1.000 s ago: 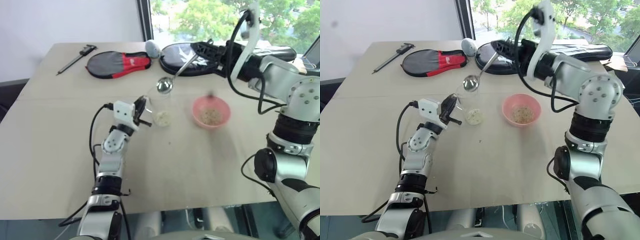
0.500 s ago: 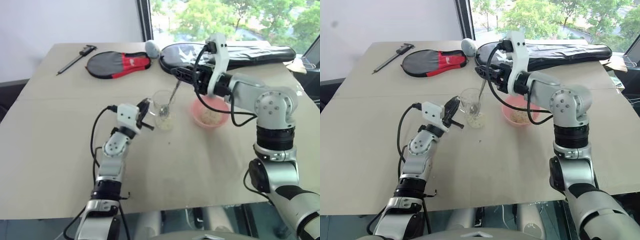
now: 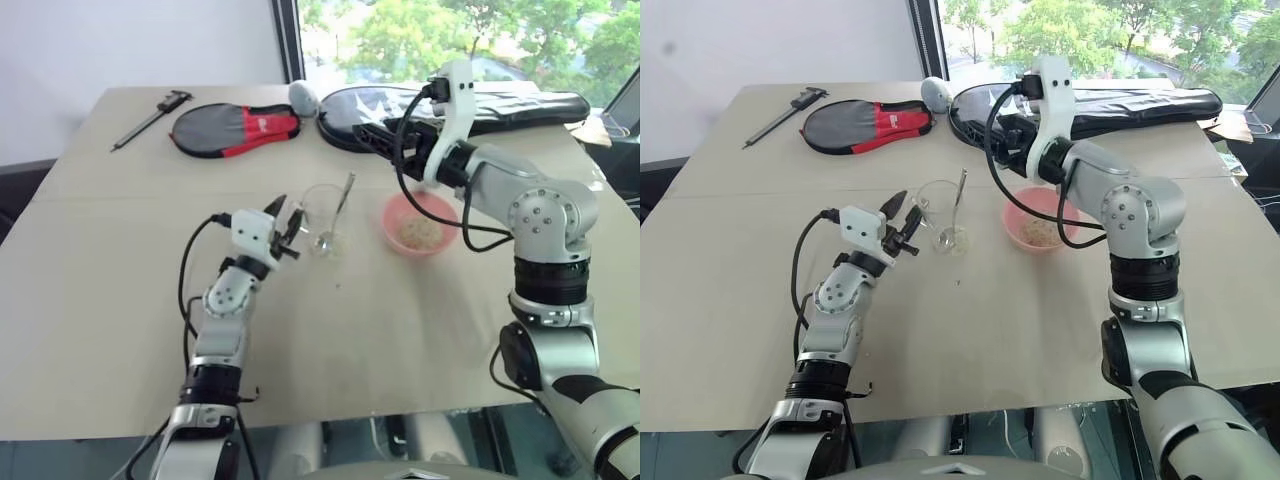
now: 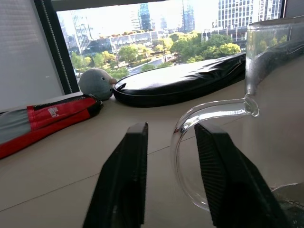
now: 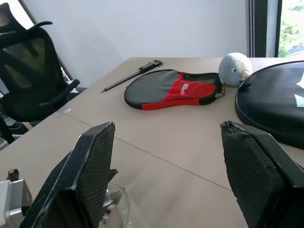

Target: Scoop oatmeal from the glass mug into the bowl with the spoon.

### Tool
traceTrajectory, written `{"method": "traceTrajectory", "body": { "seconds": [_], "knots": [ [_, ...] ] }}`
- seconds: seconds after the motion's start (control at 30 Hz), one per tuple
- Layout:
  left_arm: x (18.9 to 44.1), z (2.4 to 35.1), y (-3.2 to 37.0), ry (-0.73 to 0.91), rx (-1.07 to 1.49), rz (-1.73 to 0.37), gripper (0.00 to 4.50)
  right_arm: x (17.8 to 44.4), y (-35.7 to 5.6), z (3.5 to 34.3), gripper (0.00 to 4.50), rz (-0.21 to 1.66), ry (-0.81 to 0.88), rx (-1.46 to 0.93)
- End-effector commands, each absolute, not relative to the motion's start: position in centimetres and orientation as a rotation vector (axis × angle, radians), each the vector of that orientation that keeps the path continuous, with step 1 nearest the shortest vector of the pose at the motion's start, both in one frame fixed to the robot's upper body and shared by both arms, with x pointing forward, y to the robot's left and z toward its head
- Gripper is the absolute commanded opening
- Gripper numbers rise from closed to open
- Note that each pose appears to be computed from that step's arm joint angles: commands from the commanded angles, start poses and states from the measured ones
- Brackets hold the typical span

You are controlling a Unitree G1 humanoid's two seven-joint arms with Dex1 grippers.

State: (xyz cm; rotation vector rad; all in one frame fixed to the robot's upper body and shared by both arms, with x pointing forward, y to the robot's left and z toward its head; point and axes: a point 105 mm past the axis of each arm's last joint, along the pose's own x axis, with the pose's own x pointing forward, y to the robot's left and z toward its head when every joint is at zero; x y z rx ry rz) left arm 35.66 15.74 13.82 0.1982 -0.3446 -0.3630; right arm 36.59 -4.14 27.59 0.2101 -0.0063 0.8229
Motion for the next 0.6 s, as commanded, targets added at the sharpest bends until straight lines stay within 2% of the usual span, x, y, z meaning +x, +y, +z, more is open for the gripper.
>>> {"method": "traceTrajectory", "body": {
  "seconds": [0.03,0.13,0.3,0.5,0.53,0.6],
  "knots": [
    [34.5,14.8,16.1,-0.382,0.202,-0.357,2.94,35.9,-4.7,29.2,3.58,0.839,-0.101,0.206],
    [33.4,14.6,17.0,-0.366,0.216,-0.342,2.94,35.4,-5.3,29.1,3.58,0.849,-0.125,0.202],
    [31.2,14.1,18.2,-0.315,0.243,-0.342,2.94,34.8,-7.8,27.4,3.58,0.812,-0.14,0.144],
    [27.8,13.9,18.4,-0.256,0.228,-0.37,2.94,32.2,-12.0,24.9,3.58,0.808,-0.192,0.08],
    [27.0,14.0,18.4,-0.246,0.228,-0.383,3.36,31.1,-12.6,23.7,3.58,0.833,-0.164,0.073],
    [25.7,14.1,18.5,-0.228,0.212,-0.381,3.78,28.5,-13.2,20.9,3.58,0.925,-0.06,0.088]
  ]
}}
